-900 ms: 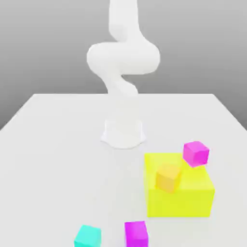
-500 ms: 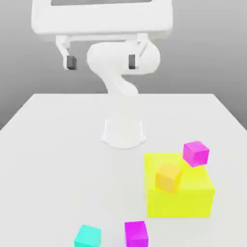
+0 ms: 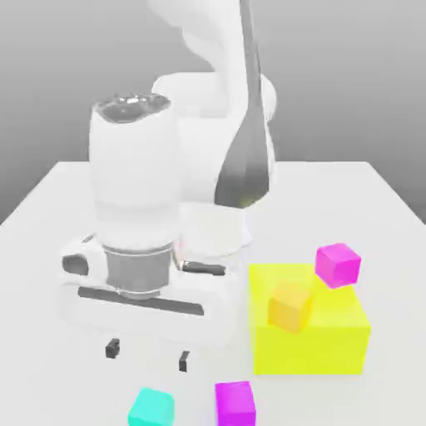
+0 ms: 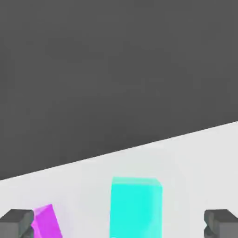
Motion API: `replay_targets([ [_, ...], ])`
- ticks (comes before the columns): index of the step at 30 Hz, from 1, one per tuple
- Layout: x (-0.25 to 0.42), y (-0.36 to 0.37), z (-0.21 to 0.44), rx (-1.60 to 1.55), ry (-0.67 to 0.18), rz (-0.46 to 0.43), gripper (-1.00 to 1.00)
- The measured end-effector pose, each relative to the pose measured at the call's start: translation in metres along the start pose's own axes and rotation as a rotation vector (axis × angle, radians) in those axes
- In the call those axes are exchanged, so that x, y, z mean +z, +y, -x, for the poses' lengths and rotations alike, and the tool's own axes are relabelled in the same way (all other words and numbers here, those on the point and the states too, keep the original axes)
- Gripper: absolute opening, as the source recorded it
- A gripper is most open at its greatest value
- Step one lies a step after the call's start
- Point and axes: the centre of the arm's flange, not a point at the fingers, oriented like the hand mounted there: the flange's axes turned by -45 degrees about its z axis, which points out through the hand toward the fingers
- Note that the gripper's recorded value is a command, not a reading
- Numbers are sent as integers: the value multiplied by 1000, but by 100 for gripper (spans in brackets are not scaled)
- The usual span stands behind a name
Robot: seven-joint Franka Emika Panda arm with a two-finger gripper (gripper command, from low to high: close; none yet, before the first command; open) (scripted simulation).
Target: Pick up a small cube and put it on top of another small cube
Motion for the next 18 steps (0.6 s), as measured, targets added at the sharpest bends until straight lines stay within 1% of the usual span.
replay_targets([
  [4,57,3,4,7,-21,4,0],
  [5,71,3,5,7,-22,4,-100],
  [12,74,3,5,7,-22,5,-100],
  [16,30,3,4,7,-23,4,-100],
  [18,6,-10,9,4,-24,-8,-100],
])
